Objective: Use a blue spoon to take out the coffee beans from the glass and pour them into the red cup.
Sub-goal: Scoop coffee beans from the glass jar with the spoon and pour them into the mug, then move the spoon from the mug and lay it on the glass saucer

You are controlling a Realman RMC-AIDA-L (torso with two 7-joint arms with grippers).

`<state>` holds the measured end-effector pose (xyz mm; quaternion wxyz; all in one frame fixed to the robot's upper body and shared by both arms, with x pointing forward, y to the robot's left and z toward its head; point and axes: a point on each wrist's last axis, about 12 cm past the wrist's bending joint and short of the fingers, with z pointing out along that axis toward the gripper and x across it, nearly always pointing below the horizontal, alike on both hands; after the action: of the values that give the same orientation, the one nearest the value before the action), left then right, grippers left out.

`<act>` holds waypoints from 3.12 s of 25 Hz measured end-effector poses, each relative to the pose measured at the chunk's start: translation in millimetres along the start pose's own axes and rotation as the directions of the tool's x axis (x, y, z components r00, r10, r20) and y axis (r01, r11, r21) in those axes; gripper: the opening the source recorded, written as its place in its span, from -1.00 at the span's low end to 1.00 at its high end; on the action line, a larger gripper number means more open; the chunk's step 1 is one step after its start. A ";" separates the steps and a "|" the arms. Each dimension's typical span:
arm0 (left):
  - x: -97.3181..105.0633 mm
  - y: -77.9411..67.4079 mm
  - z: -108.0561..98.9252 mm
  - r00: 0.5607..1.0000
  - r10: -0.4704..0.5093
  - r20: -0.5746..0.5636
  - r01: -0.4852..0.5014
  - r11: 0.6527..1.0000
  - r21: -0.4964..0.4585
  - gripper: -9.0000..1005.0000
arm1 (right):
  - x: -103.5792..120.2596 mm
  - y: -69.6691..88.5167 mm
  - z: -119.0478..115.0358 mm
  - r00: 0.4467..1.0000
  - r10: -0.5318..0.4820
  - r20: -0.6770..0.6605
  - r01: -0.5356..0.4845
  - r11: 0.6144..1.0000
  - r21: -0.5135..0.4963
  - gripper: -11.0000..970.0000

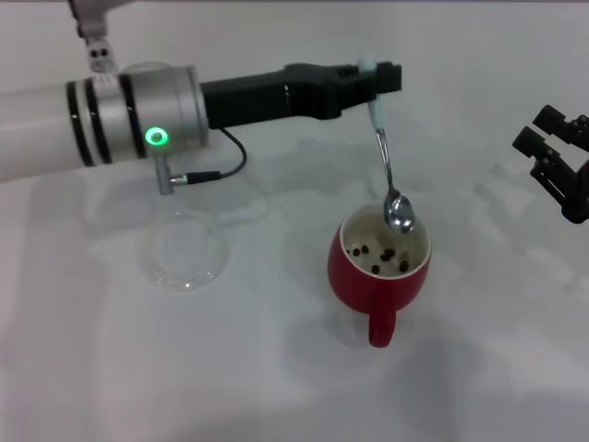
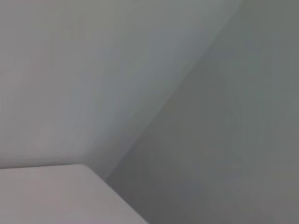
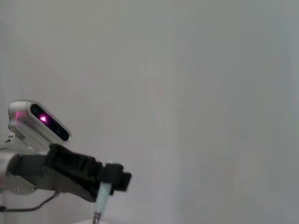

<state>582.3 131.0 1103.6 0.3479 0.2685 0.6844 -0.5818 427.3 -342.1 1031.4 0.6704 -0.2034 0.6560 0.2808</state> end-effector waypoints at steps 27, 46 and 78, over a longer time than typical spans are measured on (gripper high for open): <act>81.2 5.7 -186.3 0.922 -0.101 0.375 0.242 0.904 -0.351 -0.74 | -4.7 -4.0 -0.9 0.999 0.038 0.025 -0.038 0.999 0.008 -0.21; 109.4 18.2 -173.7 0.932 -0.146 0.331 0.294 0.839 -0.457 -0.74 | -8.4 0.5 -3.4 0.995 0.083 0.061 -0.082 0.996 -0.019 -0.21; 118.8 18.0 -159.7 0.924 -0.220 0.312 0.344 0.835 -0.429 -0.47 | -7.2 0.4 -5.1 0.996 0.077 0.045 -0.076 0.997 -0.019 -0.21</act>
<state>497.1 286.8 1011.9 0.3960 -0.0051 0.7888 -0.4700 423.4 -345.9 1038.3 0.6722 -0.1774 0.6455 0.3164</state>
